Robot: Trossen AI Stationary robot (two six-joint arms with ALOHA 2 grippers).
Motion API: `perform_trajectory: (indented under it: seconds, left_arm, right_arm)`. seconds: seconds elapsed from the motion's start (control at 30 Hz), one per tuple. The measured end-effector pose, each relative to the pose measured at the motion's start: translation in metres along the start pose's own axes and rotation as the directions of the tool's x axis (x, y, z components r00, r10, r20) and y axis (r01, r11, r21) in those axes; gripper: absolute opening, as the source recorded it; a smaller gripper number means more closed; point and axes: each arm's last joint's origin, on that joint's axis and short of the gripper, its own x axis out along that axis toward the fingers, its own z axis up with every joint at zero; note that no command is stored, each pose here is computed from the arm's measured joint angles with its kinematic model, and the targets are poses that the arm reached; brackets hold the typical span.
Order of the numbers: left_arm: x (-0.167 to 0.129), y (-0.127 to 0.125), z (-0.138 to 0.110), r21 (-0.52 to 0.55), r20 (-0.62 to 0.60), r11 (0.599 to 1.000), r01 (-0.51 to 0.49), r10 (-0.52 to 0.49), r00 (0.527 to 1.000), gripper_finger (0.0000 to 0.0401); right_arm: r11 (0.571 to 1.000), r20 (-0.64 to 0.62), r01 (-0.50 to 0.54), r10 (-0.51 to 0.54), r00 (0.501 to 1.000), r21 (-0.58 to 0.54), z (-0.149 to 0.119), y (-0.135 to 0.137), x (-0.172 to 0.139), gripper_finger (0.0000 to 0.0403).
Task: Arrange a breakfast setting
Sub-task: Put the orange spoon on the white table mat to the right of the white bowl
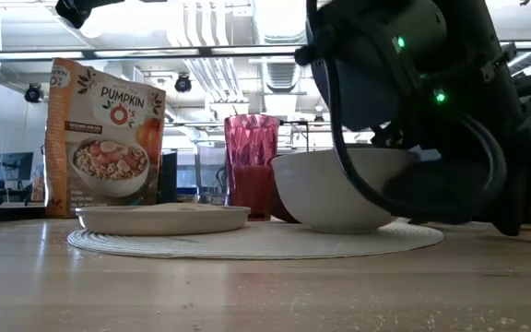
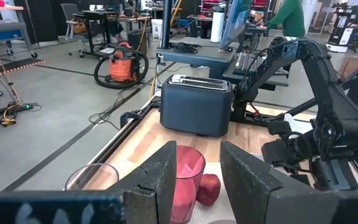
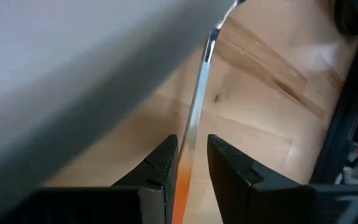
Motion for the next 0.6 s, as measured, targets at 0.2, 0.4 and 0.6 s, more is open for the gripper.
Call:
perform_trajectory:
  seconds: [0.2,0.4,0.6]
  left_arm:
    - [0.0,0.0,0.0,0.0,-0.002,1.0,0.0,0.0,1.0,0.0107]
    - [0.0,0.0,0.0,0.0,-0.002,1.0,0.0,0.0,1.0,0.0107]
    - [0.0,0.0,0.0,0.001,-0.002,1.0,0.0,0.0,1.0,0.0107]
  right_arm:
    - [0.999,0.001,0.029,-0.029,1.0,-0.02,0.0,0.004,0.006,0.0077]
    - [0.997,0.004,0.053,-0.053,0.999,-0.064,0.0,0.007,0.012,0.0077]
    - [0.994,0.002,0.074,-0.074,0.997,-0.082,-0.001,0.011,0.017,0.0075]
